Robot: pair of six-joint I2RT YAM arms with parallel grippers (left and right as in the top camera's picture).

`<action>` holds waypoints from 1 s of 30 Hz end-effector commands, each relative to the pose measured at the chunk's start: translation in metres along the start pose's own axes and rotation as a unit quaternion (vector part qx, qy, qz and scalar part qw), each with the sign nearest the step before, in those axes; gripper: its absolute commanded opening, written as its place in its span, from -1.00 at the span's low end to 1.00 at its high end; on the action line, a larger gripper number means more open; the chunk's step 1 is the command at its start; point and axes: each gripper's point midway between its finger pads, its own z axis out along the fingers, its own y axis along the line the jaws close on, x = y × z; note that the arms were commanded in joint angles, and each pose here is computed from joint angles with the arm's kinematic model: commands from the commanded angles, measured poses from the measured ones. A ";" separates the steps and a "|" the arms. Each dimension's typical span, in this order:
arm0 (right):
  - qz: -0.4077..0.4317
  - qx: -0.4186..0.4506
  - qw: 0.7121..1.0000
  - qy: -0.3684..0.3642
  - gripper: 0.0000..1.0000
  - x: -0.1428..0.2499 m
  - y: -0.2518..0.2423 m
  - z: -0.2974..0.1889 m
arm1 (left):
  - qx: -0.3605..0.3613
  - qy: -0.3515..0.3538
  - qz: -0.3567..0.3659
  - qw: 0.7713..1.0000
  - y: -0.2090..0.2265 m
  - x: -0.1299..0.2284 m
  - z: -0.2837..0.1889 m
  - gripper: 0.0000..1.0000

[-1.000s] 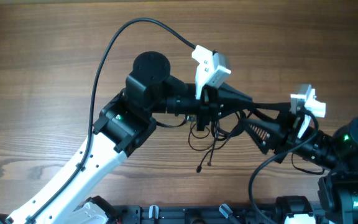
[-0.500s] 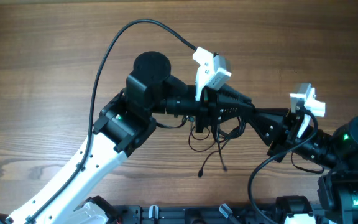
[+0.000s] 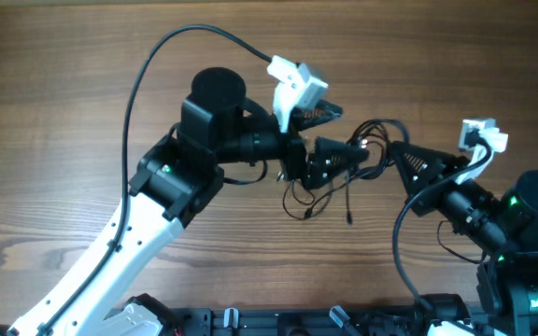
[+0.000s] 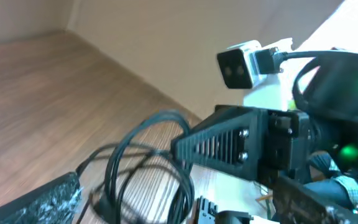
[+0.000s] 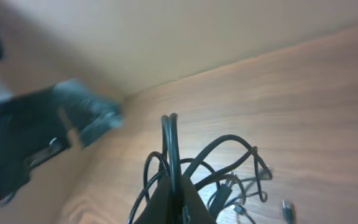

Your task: Untangle cables

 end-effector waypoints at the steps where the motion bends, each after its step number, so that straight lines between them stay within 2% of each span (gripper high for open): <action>1: 0.081 0.061 0.994 -0.042 -0.91 -0.013 -0.021 -0.003 | -0.010 -0.003 -0.006 1.000 0.002 -0.004 -0.003 1.00; 5: 0.163 0.094 0.980 -0.057 -0.91 -0.012 -0.035 -0.005 | -0.006 0.009 0.027 1.000 0.000 0.002 0.000 1.00; 7: 0.179 0.097 0.977 -0.055 -0.91 -0.010 -0.037 -0.005 | 0.002 0.028 0.083 0.996 -0.007 0.013 0.004 0.99; 10: 0.179 0.096 0.978 -0.053 -0.91 -0.010 -0.036 -0.005 | 0.015 0.055 0.144 0.988 -0.015 0.030 0.010 0.96; 14: 0.178 0.082 0.980 -0.043 -0.91 -0.007 -0.031 -0.004 | -0.012 0.083 0.211 0.974 -0.010 0.046 0.017 0.69; 15: 0.177 0.080 0.980 -0.043 -0.91 -0.007 -0.030 -0.004 | -0.026 0.089 0.223 0.970 -0.006 0.048 0.018 0.81; 16: 0.177 0.077 0.980 -0.041 -0.91 -0.007 -0.029 -0.003 | -0.034 0.094 0.232 0.968 -0.004 0.050 0.020 0.89; 20: 0.163 0.056 0.985 -0.026 -0.91 -0.004 -0.021 -0.002 | -0.049 0.106 0.251 0.961 0.003 0.057 0.029 0.98; 25: 0.165 0.027 0.986 -0.003 -0.91 0.002 -0.010 -0.001 | -0.086 0.109 0.265 0.954 0.017 0.060 0.049 0.77; 30: 0.166 0.016 0.986 0.007 -0.91 0.005 -0.005 -0.001 | -0.091 0.094 0.285 0.950 0.011 0.057 0.065 0.66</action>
